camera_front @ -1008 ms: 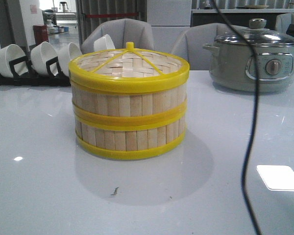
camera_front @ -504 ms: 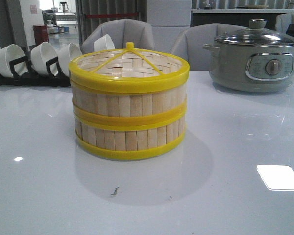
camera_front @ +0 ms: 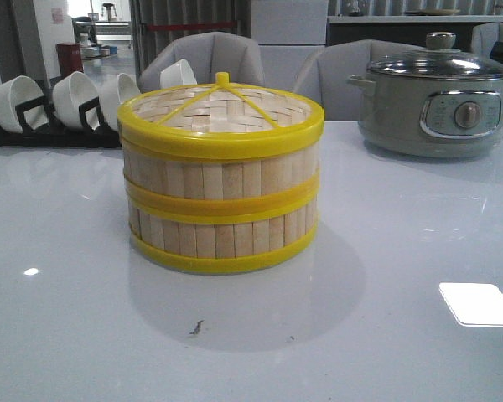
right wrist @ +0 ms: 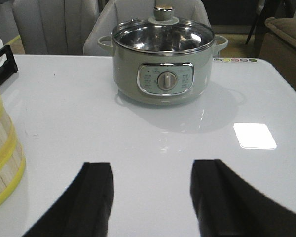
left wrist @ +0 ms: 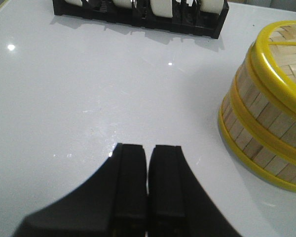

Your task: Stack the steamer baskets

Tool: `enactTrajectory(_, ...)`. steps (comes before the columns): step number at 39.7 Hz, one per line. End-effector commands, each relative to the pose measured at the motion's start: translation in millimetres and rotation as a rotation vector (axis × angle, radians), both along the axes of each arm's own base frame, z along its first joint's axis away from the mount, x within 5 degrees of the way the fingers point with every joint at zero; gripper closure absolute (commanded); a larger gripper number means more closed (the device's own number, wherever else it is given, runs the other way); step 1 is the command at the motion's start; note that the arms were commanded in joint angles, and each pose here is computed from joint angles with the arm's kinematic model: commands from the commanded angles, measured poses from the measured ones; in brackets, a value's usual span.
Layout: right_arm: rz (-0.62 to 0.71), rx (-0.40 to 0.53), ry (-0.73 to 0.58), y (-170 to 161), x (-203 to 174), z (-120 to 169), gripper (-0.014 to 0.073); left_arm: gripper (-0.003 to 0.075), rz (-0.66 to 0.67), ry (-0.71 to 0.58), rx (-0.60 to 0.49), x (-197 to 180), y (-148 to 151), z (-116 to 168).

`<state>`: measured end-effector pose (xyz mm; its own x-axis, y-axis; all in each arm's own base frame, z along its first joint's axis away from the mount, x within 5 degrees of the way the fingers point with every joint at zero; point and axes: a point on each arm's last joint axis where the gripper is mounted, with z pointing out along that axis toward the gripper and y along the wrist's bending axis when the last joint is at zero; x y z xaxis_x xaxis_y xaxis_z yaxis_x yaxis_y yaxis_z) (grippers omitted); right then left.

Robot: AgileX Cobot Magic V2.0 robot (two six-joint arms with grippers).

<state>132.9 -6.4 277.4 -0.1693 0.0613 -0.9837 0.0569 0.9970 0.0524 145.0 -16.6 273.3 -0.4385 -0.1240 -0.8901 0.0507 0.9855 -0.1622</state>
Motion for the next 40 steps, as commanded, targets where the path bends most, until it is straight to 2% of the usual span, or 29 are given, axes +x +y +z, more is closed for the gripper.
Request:
enactTrajectory(1, 0.000, -0.021, -0.164, 0.5, -15.1, 7.2, 0.0129, 0.0637, 0.014, -0.118, -0.019, 3.7, 0.6, 17.5)
enactTrajectory(4, 0.000, -0.023, -0.191, 1.1, -26.8, -2.4, 0.0129, 0.0637, 0.014, -0.118, -0.019, 3.7, 0.6, 17.5)
enactTrajectory(14, 0.000, -0.030, -0.323, 2.6, -52.9, -7.4, 0.0130, 0.0637, 0.014, -0.118, -0.019, 3.7, 0.6, 17.5)
enactTrajectory(16, 0.000, -0.030, -0.334, 2.6, -54.5, -6.5, 0.0158, 0.0637, 0.014, -0.118, -0.019, 3.7, 0.6, 17.5)
enactTrajectory(19, 0.000, -0.030, -0.334, 2.6, -54.6, -6.4, 0.0270, 0.0637, 0.014, -0.118, -0.019, 3.7, 0.6, 17.5)
enactTrajectory(24, -0.001, -0.030, -0.327, 2.6, -54.5, -7.1, 0.0580, 0.0637, 0.014, -0.118, -0.019, 3.7, 0.6, 17.5)
enactTrajectory(27, -0.001, -0.030, -0.327, 2.6, -54.5, -7.1, 0.0535, 0.0637, 0.014, -0.118, -0.019, 3.7, 0.6, 17.5)
enactTrajectory(40, -0.001, -0.030, -0.326, 2.6, -54.4, -7.5, 0.0538, 0.0637, 0.014, -0.118, -0.019, 3.7, 0.6, 17.5)
